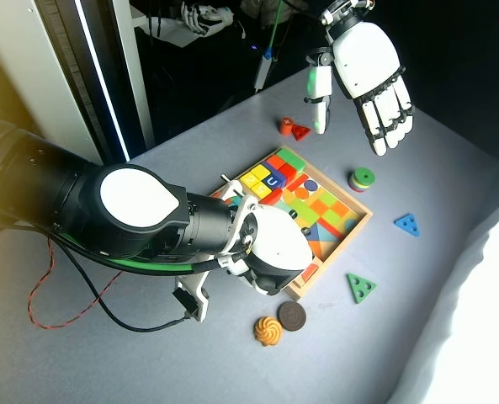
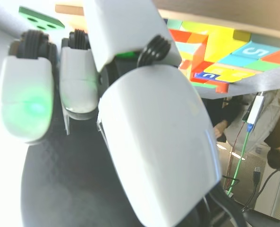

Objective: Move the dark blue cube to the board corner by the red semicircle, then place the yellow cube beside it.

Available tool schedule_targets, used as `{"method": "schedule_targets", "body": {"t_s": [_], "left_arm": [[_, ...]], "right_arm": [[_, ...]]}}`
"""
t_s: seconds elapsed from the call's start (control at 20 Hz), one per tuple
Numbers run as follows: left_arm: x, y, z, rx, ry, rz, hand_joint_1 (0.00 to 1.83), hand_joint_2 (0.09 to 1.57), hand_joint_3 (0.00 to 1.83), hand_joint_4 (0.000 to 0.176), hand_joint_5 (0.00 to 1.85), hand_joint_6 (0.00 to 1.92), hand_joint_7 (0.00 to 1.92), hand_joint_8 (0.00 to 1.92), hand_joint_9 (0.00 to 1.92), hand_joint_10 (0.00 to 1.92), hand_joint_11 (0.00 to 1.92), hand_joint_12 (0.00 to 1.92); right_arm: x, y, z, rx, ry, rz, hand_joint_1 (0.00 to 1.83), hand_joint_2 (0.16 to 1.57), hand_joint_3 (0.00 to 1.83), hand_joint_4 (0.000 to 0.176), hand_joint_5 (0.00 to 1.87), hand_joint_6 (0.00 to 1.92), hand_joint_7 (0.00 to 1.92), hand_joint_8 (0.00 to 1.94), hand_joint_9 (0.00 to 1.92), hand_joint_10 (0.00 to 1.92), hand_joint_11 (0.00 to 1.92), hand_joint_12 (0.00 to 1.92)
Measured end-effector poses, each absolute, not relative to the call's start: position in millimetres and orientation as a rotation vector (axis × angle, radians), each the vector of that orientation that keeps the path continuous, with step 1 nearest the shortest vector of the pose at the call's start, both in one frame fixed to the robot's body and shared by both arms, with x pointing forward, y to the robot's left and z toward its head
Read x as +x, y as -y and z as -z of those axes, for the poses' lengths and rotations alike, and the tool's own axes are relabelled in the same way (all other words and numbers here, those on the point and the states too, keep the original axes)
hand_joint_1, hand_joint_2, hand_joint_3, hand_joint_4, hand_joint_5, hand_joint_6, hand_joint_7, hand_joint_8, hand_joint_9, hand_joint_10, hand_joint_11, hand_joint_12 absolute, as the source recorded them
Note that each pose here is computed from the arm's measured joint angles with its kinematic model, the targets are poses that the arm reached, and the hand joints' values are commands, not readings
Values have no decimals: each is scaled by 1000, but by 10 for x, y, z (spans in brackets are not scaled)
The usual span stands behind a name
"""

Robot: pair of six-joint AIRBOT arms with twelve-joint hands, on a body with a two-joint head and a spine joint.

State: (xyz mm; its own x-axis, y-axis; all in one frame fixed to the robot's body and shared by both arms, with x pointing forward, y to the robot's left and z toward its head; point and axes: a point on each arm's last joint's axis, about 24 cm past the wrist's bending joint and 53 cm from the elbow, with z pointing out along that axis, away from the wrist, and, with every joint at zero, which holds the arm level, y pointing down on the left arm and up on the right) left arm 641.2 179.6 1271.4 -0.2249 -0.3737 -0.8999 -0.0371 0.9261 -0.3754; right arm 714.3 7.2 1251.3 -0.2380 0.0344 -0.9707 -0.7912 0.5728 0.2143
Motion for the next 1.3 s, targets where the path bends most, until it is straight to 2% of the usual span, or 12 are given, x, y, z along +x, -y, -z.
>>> {"method": "schedule_targets", "body": {"t_s": [0.15,0.3,0.55,0.95,1.3], "left_arm": [[6412,-1797,-12714,-308,-1780,319,0,1277,1,0,121,3,119,3,133,4,0,379],[6412,-1796,-12714,-308,-1780,320,0,1284,2,0,108,0,102,1,108,0,0,290],[6412,-1794,-12714,-308,-1780,320,0,1277,0,0,121,3,118,3,124,3,0,364],[6412,-1794,-12714,-307,-1780,321,0,1281,1,0,111,1,111,2,126,3,0,347],[6410,-1787,-12717,-306,-1779,322,0,1271,0,0,118,1,117,1,121,1,0,339]], "right_arm": [[7159,-42,-12545,-644,-1631,-872,1763,1308,0,0,327,8,1342,1941,1530,1921,1636,1921],[7163,-37,-12591,-646,-1621,-869,1752,1312,0,0,316,8,1321,1941,1512,1921,1630,1921],[7165,-46,-12680,-615,-1622,-902,1771,1305,0,0,324,8,1350,1941,1541,1921,1664,1921],[6995,-141,-12585,-667,-1643,-934,1763,1302,0,0,351,12,1343,1941,1532,1921,1642,1921],[6993,-119,-12506,-669,-1658,-928,1720,1302,0,0,368,13,1358,1941,1544,1921,1652,1921]]}}
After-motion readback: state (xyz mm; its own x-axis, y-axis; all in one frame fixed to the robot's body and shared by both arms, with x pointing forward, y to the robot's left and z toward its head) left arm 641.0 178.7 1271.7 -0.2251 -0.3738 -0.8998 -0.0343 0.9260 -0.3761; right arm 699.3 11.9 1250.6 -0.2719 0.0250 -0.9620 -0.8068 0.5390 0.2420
